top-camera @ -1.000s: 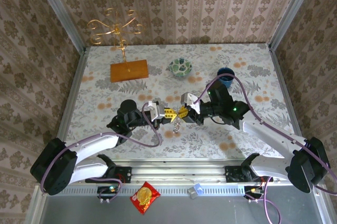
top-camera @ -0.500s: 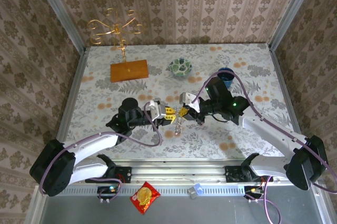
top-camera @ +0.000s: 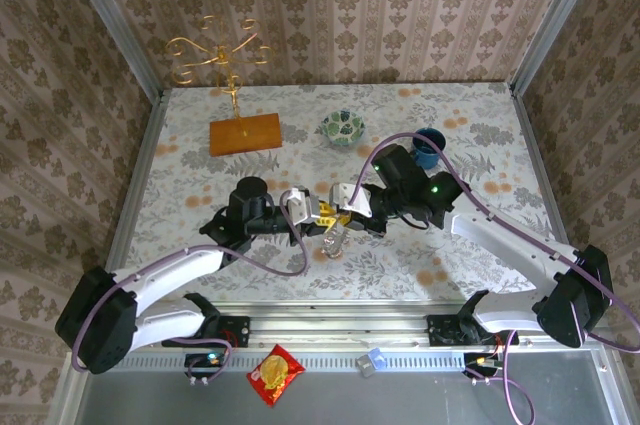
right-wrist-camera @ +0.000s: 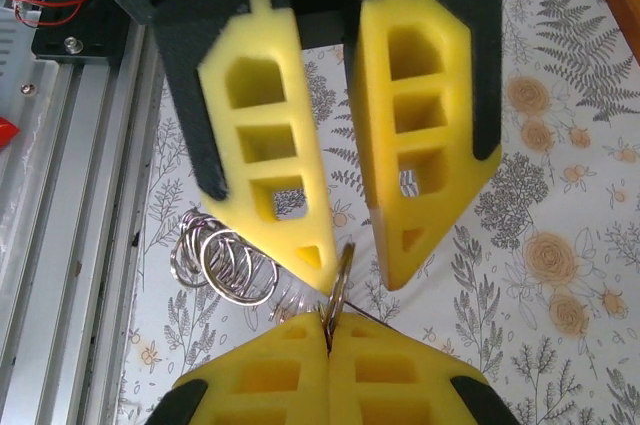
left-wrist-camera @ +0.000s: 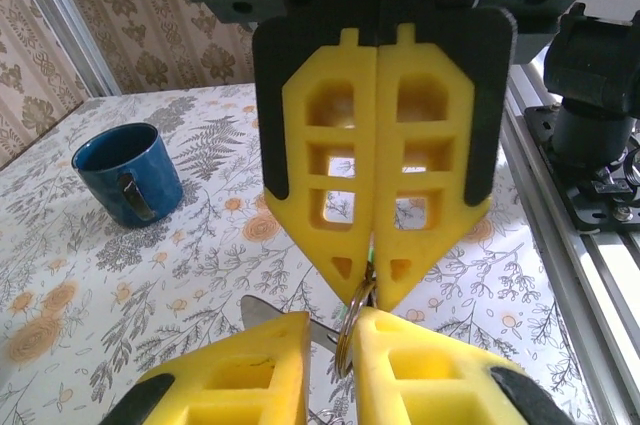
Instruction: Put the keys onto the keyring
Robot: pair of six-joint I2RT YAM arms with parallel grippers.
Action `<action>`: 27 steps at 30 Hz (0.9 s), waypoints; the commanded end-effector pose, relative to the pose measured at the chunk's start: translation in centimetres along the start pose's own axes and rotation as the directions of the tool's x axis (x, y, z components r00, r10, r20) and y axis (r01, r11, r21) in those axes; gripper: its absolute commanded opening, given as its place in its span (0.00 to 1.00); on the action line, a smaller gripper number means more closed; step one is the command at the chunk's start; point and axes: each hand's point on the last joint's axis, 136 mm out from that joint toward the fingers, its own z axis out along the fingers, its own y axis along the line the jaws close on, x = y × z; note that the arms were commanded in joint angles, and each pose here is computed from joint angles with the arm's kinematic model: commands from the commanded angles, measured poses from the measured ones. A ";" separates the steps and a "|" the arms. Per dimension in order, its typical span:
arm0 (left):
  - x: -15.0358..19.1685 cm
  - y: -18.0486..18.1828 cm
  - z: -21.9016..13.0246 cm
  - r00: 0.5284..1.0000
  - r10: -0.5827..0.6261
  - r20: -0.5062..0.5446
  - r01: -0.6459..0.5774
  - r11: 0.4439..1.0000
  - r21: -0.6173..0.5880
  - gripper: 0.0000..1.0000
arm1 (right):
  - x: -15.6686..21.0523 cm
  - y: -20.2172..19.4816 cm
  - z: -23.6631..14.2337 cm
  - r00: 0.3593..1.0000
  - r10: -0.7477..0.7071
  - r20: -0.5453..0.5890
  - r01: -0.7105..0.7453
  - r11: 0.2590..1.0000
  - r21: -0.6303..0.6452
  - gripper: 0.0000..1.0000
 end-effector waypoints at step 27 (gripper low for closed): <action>-1.5 -0.6 -0.4 0.995 0.033 0.093 -0.033 0.999 -0.001 0.00 | 0.6 0.3 -1.1 0.988 0.118 0.102 -0.125 0.991 0.057 0.32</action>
